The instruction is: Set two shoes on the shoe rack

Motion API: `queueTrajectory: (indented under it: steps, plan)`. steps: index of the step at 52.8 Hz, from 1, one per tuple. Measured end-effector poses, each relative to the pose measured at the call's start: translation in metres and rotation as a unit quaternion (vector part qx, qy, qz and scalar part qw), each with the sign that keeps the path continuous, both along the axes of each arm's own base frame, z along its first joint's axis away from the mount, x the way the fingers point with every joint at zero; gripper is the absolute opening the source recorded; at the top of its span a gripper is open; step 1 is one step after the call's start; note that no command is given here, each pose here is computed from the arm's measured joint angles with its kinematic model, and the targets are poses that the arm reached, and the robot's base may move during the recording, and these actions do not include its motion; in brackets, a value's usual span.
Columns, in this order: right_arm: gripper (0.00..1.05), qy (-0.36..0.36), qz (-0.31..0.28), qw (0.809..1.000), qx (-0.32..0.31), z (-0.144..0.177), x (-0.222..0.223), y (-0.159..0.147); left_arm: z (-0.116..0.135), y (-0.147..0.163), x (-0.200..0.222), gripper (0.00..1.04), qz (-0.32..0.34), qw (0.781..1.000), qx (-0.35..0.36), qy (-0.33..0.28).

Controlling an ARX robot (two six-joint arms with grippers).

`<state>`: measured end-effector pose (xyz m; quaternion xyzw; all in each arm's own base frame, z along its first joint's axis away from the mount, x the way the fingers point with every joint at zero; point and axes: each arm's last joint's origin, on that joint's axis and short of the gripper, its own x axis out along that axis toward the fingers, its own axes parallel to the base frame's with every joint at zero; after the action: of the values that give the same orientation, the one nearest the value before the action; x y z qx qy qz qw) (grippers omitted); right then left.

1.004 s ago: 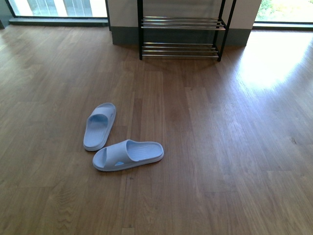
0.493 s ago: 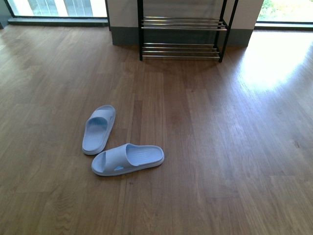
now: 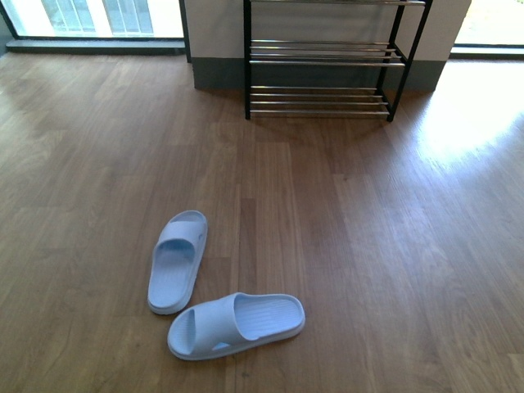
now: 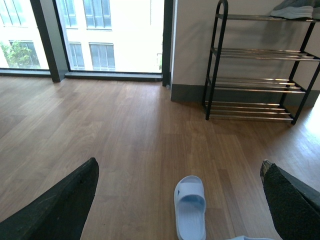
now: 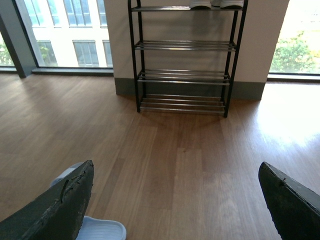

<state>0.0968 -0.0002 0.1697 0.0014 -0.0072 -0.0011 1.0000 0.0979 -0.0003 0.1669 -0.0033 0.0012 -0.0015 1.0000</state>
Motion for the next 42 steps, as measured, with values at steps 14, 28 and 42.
queueTrajectory:
  steps: [14, 28, 42]
  plan:
    - [0.96, 0.0, 0.002, 1.0, 0.0, 0.0, 0.0, 0.0, 0.0, 0.0, 0.0, 0.95, 0.002, 1.0, 0.0, 0.0]
    - [0.96, 0.039, 0.035, 0.999, 0.002, -0.004, 0.003, 0.001, 0.0, 0.0, 0.0, 0.95, 0.001, 1.0, 0.0, 0.0]
    - [0.96, 0.142, 0.084, 0.986, -0.005, -0.007, 0.061, 0.019, 0.0, 0.0, 0.0, 0.95, 0.001, 1.0, 0.0, 0.0]
